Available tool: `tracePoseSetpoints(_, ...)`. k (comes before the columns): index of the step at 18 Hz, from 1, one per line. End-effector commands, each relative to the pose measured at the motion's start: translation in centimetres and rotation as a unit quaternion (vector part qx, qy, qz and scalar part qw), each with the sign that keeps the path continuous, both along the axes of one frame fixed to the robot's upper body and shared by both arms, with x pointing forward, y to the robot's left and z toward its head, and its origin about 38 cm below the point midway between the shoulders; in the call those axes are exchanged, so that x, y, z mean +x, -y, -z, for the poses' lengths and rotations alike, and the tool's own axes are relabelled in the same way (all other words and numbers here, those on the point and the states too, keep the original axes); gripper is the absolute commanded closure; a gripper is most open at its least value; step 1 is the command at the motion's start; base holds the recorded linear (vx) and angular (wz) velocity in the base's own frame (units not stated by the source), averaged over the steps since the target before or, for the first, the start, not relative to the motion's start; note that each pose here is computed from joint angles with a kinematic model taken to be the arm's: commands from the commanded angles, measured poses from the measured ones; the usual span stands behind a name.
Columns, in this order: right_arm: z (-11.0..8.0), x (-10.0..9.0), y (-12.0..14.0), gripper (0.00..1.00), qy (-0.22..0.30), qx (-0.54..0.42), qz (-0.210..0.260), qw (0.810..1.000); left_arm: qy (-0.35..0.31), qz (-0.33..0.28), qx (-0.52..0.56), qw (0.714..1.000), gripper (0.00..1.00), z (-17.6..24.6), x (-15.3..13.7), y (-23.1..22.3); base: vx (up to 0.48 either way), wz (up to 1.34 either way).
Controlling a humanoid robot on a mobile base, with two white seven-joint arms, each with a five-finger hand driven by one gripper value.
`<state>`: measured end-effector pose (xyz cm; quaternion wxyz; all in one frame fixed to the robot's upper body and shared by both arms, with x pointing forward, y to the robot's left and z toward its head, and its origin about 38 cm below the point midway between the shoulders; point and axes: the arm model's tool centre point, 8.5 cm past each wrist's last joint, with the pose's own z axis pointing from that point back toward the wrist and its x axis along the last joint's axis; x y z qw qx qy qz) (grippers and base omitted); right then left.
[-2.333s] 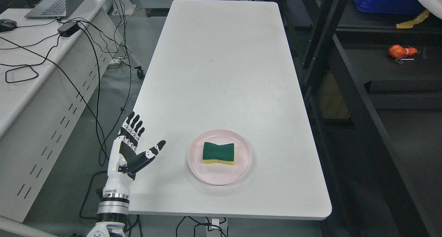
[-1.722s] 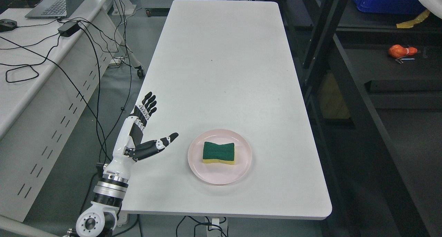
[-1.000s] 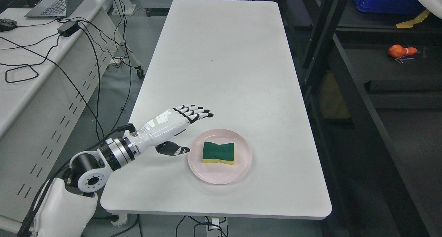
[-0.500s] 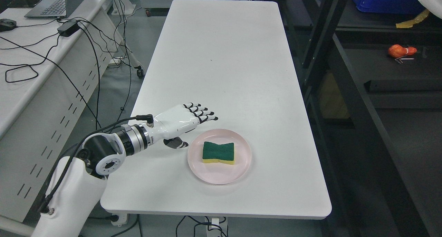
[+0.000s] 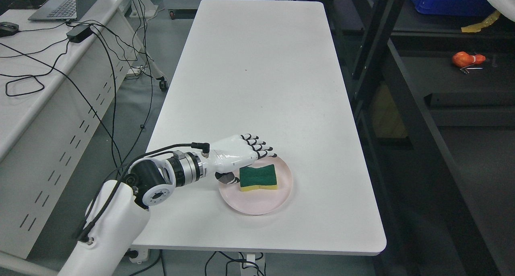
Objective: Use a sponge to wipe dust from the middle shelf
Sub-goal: 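Close the left hand around the sponge on the plate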
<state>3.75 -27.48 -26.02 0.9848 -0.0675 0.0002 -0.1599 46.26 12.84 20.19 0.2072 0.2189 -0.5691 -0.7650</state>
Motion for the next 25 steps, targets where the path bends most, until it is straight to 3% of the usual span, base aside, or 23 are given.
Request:
tracePoseSetpoints(1, -0.1, 0.6, 1.2, 0.0, 0.008, -0.01, 0.0, 1.0, -0.037, 0.047, 0.015, 0.998, 0.08, 3.4, -1.8, 4.4, 0.0, 0.0)
tracePoseSetpoints(5, -0.1, 0.6, 1.2, 0.0, 0.008, -0.01, 0.0, 1.0, -0.039, 0.044, 0.012, 0.998, 0.2, 3.5, -1.9, 3.8, 0.0, 0.0)
tracePoseSetpoints(16, -0.1, 0.6, 1.2, 0.0, 0.008, -0.01, 0.0, 1.0, 0.002, 0.067, -0.085, 0.994, 0.98, -0.9, -1.1, -1.5, 0.0, 0.0)
tracePoseSetpoints(21, -0.1, 0.6, 1.2, 0.0, 0.008, -0.01, 0.0, 1.0, 0.033, 0.017, -0.137, 0.99, 1.0, -3.4, 0.0, -5.6, 0.0, 0.0)
tracePoseSetpoints(25, -0.1, 0.6, 1.2, 0.0, 0.008, -0.01, -0.001, 1.0, 0.093, 0.011, -0.164, 0.982, 1.0, -8.3, 0.1, -7.2, 0.0, 0.0)
